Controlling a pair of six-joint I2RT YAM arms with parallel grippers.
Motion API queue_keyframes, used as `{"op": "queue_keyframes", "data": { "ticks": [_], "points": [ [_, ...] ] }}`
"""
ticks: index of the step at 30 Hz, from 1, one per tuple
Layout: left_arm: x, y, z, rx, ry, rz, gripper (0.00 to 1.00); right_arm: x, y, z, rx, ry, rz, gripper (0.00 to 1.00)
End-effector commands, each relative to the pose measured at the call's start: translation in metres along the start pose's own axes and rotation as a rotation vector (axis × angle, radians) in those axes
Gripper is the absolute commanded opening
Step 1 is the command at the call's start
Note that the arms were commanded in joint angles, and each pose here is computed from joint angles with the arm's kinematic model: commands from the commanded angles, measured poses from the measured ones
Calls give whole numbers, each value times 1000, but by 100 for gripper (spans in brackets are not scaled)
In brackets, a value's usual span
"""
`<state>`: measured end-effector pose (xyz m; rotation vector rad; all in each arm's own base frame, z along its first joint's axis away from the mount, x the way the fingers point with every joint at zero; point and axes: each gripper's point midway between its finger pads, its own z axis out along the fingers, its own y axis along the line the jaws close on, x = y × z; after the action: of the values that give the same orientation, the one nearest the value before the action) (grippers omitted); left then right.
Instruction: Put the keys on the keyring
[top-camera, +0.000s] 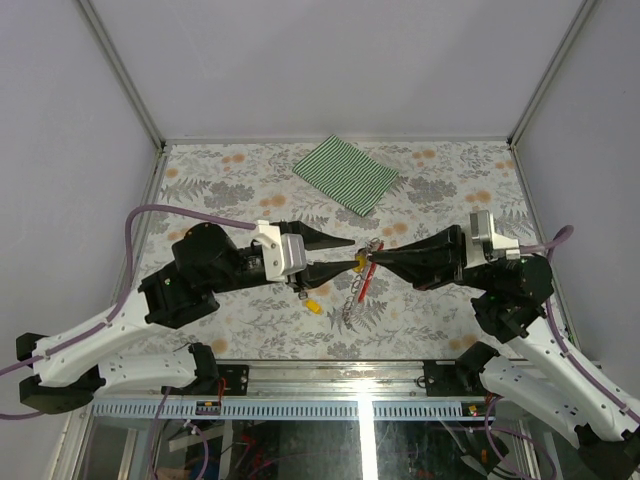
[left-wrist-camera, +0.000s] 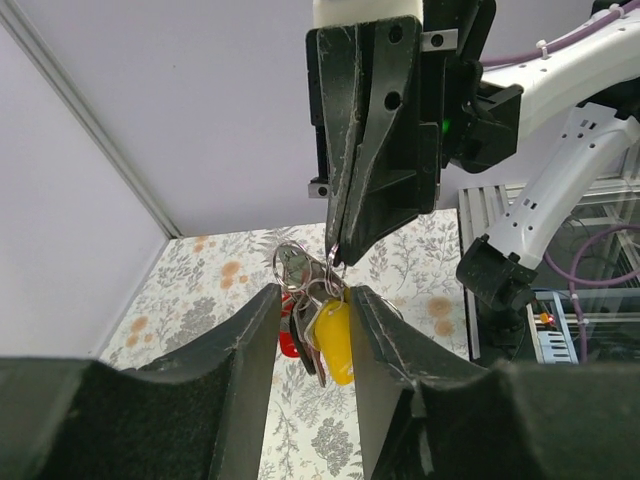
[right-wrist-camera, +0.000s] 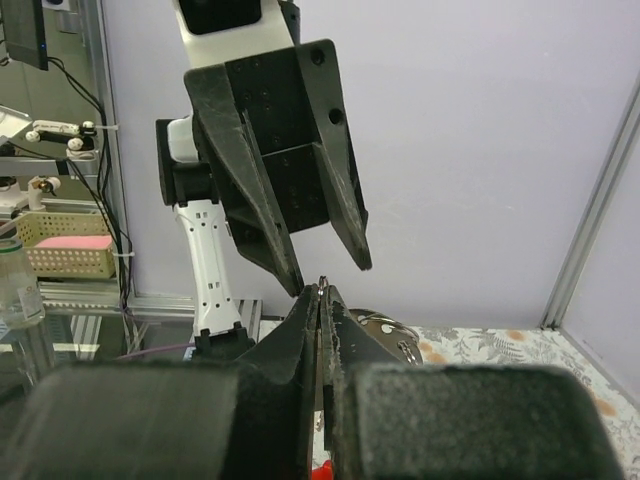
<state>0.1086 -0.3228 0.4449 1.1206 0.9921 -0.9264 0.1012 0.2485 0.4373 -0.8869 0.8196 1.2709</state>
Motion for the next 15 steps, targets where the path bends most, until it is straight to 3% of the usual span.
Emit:
{"op": "queue_keyframes", "data": {
  "ticks": [1,15],
  "points": [
    [-18,-7,3,45,-75,0,35,-31,17,1,-66,-94,-102,0],
    [-14,-20,9,122,-66,-11,31,-32,28,1,-134,-94,-104,0]
  ]
}}
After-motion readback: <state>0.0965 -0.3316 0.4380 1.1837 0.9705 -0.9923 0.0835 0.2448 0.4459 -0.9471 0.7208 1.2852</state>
